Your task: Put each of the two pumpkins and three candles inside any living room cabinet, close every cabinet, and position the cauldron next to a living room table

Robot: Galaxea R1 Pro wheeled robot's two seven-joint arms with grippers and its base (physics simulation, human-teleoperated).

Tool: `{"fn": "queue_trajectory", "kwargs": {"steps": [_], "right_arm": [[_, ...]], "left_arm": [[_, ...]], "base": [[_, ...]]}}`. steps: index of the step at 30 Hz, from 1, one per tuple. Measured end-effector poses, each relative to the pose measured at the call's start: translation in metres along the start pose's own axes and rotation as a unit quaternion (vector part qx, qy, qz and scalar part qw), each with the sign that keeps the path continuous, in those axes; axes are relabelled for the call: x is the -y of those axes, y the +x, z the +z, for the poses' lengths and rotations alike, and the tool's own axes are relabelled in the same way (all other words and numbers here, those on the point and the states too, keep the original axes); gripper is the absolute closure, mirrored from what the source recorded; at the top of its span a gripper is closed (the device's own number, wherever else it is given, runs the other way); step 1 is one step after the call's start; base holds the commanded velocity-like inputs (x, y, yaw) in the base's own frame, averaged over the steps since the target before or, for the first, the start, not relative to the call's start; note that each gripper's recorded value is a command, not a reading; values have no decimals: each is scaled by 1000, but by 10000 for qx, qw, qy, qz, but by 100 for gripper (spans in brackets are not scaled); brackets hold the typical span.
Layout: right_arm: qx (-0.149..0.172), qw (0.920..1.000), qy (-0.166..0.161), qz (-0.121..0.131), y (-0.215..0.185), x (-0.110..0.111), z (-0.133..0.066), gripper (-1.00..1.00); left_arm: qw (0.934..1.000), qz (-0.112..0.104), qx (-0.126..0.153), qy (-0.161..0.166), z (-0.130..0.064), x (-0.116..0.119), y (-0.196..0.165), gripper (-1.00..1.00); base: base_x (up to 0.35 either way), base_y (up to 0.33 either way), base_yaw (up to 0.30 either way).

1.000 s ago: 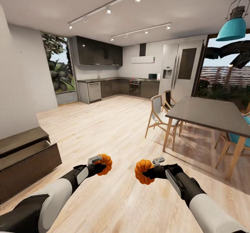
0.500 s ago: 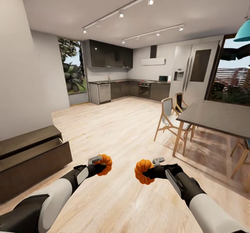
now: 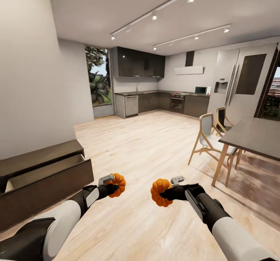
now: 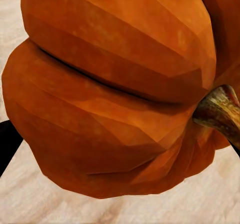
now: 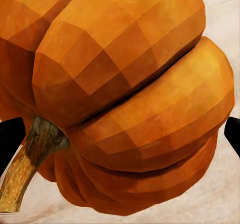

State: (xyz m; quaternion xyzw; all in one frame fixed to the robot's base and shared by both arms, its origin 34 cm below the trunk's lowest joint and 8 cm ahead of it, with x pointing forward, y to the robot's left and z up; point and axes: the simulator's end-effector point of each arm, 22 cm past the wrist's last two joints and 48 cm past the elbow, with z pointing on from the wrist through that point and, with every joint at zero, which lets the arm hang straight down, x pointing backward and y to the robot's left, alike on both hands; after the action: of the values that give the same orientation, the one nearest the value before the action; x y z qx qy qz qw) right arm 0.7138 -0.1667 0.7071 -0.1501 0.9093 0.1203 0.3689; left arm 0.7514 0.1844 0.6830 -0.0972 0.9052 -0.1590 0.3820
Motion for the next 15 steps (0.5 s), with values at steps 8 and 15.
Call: {"fn": "queue_trajectory", "kwargs": {"steps": [8,15], "right_arm": [[-4,10000,2,-18,0,0,0,100],[-5,10000,4,-25,0,0,0,100]], "left_arm": [[10000,3,-3,-1,0,0,0,100],[10000,5,-4,-2,0,0,0,100]], "base": [[333,0,288],[277,30,290]]}}
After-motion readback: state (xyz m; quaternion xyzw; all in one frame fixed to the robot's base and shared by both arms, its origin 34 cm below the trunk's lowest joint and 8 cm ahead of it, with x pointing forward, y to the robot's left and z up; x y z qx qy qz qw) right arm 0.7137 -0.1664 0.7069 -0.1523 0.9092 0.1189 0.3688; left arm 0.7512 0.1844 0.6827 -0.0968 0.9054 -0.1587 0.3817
